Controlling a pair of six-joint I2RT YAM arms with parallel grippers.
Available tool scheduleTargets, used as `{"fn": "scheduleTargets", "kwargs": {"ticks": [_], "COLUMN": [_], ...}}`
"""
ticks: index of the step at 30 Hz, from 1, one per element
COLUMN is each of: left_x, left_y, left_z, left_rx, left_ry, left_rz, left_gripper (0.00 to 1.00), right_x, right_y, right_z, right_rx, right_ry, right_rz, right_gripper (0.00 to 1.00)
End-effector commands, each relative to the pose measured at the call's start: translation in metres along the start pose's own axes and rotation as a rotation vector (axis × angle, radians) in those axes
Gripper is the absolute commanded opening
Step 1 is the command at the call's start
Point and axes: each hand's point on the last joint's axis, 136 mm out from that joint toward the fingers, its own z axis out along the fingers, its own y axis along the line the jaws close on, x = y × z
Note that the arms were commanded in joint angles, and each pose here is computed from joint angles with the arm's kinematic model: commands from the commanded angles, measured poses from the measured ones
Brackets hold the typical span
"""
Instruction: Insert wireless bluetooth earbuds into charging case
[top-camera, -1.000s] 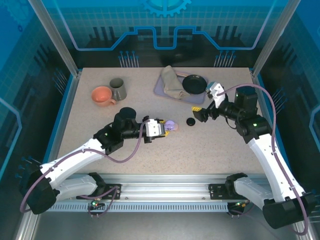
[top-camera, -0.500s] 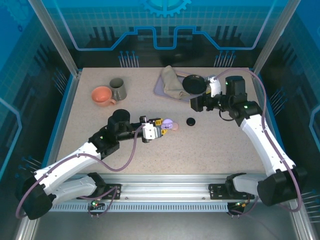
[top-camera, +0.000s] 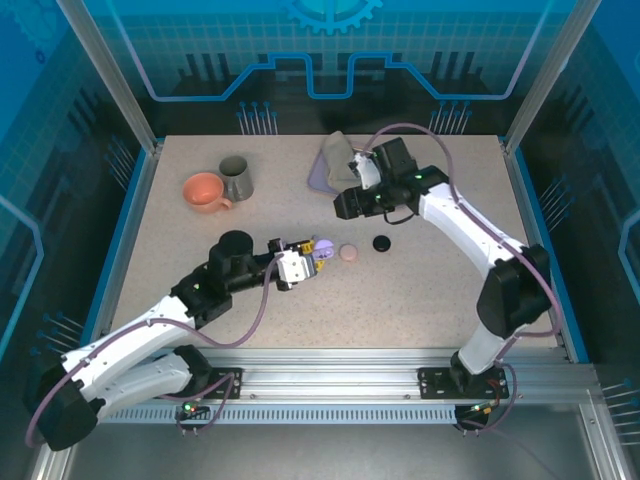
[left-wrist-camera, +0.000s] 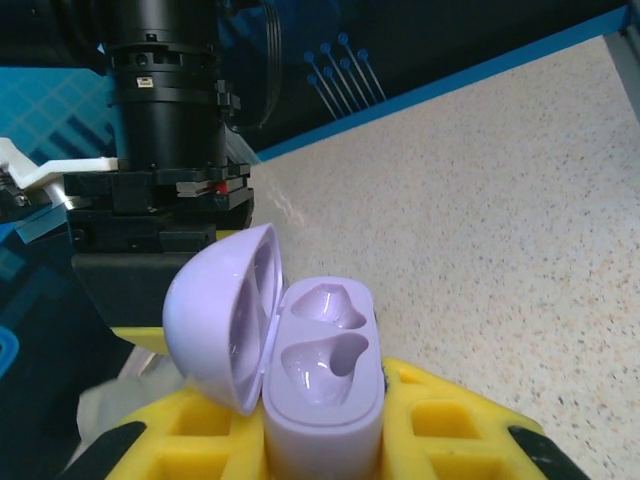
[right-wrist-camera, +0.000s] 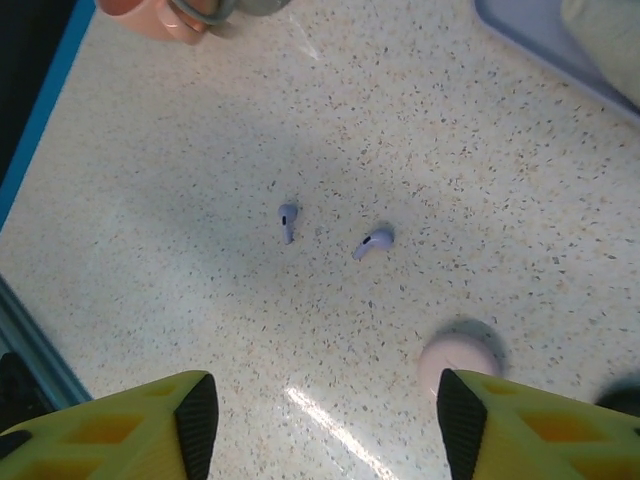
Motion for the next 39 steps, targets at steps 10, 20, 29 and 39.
{"fn": "scheduleTargets", "kwargs": {"ticks": [10,20,29,39], "left_x": [0.058,0.076,0.071,0.066], "left_y": [0.051,0.074,0.076,0.074], "left_z": [-0.041,-0.068,-0.081,-0.092], "left_rx": [-0.273,-0.409,-0.445,-0.464], "left_ry": [0.191,0.191,0.186,0.183], "left_rz": [-0.436,-0.581,-0.574,-0.573], "left_gripper": [0.0,0.0,0.0,0.0], "right_x": [0.006,0.026,0.028,0.043], "right_y": [0.002,-0.002,0.04,0.044], "right_z": [0.095,0.148,0.194,0.217], "right_rx": [0.101,0.243,0.137,0.142], "right_ry": [0.129,0.225,0.275,0.363], "right_rz": [0.166,0.147,-0.007,-0.033], "right_gripper": [0.53,0.56,0.58,0.56]}}
